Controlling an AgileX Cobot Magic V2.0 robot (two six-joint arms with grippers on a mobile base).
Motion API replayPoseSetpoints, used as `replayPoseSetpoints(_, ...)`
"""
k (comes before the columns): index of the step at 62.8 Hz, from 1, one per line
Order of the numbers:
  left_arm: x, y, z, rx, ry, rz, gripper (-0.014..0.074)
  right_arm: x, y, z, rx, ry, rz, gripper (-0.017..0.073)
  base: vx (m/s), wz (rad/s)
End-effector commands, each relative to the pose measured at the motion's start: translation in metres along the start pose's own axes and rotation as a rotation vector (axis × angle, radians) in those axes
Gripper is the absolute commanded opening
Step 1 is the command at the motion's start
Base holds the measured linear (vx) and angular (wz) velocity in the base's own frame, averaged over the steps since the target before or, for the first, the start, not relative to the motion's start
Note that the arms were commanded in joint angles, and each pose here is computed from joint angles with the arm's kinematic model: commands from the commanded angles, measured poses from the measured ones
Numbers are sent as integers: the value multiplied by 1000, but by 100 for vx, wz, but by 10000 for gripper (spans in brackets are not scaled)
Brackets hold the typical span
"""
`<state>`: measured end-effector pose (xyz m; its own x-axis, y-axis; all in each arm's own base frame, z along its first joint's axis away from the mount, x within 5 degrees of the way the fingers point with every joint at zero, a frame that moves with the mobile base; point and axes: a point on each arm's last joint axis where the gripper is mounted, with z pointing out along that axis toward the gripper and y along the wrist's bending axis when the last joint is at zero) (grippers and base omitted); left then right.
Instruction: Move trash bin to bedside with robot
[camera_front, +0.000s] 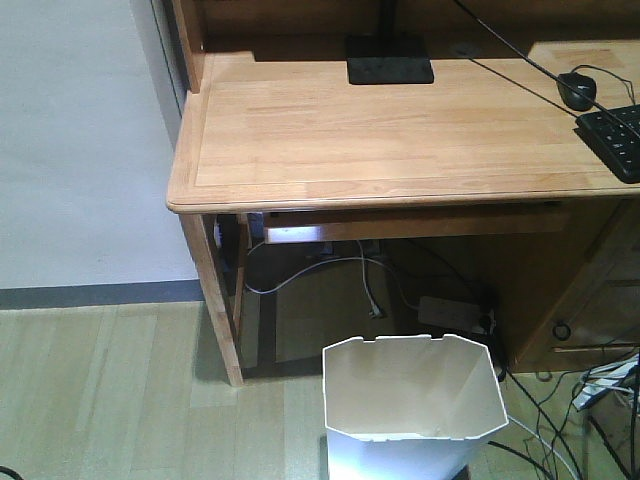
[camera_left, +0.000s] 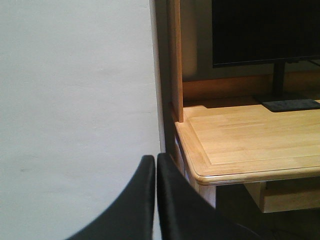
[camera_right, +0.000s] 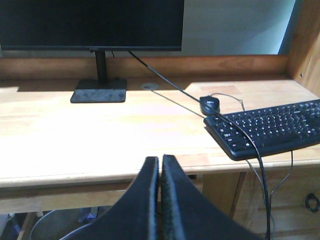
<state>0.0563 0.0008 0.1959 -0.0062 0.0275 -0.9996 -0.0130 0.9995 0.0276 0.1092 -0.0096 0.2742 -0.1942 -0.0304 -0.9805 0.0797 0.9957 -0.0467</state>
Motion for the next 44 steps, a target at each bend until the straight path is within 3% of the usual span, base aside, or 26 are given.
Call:
replayPoseSetpoints(1,-3,0,0,7,-70,-23,-6,-18,0,0,0,-97,-4,-1,0,0)
replayPoseSetpoints(14,-3,0,0,7,-70,-23,-6,-17,0,0,0,-87,-2,6,0,0)
replayPoseSetpoints(22,-3,0,0,7,-70,-23,-6,-16,0,0,1,-79,-13,67,0,0)
replayPoseSetpoints(44,-3,0,0,7,-70,-23,-6,-15,-1,0,2,-70,-30,462,0,0)
